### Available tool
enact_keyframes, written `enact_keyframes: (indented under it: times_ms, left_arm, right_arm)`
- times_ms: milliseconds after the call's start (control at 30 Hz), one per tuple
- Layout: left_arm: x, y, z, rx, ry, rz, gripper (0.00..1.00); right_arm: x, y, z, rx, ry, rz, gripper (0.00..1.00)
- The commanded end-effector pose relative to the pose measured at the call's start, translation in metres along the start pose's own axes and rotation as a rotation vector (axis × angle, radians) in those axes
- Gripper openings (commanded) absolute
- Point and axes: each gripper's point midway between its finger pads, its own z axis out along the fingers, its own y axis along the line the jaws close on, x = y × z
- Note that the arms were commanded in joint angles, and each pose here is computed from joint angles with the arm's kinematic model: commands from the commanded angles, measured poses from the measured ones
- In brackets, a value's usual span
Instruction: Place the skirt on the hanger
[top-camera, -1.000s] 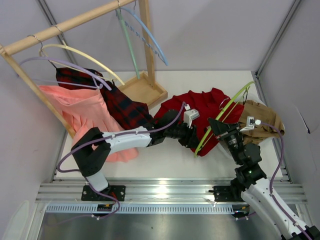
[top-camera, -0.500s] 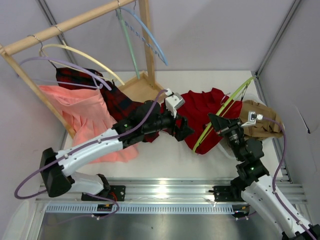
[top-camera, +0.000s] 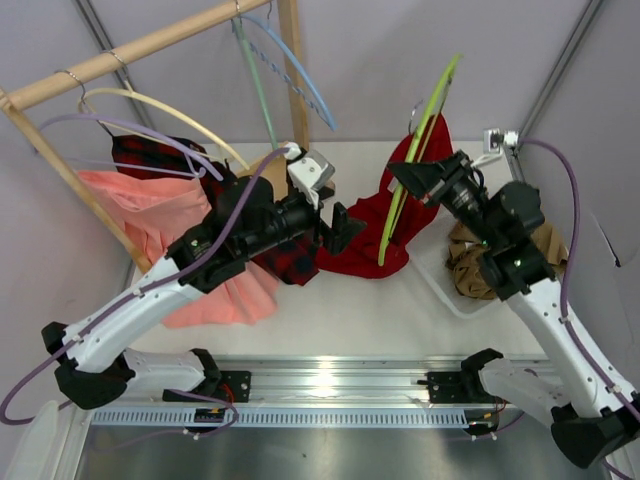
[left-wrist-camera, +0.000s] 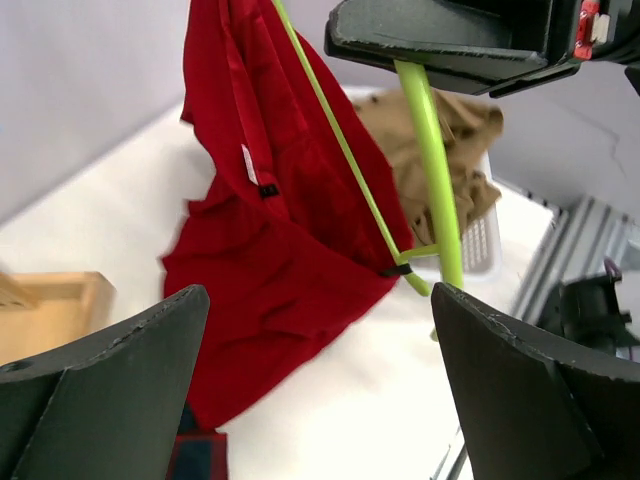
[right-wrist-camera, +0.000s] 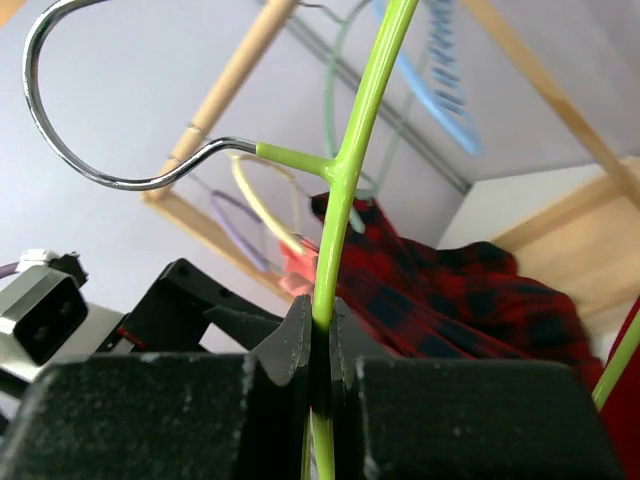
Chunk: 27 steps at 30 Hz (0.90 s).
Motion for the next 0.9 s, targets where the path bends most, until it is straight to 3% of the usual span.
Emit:
enact_keyframes:
  times_ms: [0,433,600,633,700,767,800,867]
  left_arm:
    - [-0.044,0.018,-0.023,-0.08,-0.077,0.033,0.99]
    - [-0.113,0.036,-0.033,-0.137,-0.274,0.045,0.99]
    - [-0.134,0.068,-0.013,-0.224,-0.281,0.085,1.0]
    - [-0.165,0.068,-0.027,-0.221,-0.335,0.077,0.99]
    - [-0.173,0.08,-0.01,-0.216,-0.299,-0.023,0.98]
    - [-0.211,0.074,-0.023,-0.2,-0.375,-0.08,0.98]
    - [-0.197,0.081,-0.002,-0.216,-0.323,-0.107,0.98]
    - [-0.201,0.084,0.003,-0.225,-0.337,-0.103,0.97]
  right_arm:
    - [-0.026,0.069,0.002,-0.213,0.063,-0.136,0.0]
    - [-0.041,0.138,0.009,-0.456,0.339,-0.003,0.0]
    - [-0.028,0.132,-0.001,-0.419,0.421,0.013,0.0]
    - [-0.023,0.13,-0.004,-0.416,0.454,0.028,0.0]
    - [-0.017,0.128,-0.007,-0.412,0.484,0.032,0.0]
    - [-0.009,0.115,-0.011,-0.365,0.51,0.031,0.0]
    - [-0.006,0.112,-0.012,-0.361,0.519,0.035,0.0]
    - [0.002,0.11,-0.019,-0.379,0.547,0.051,0.0]
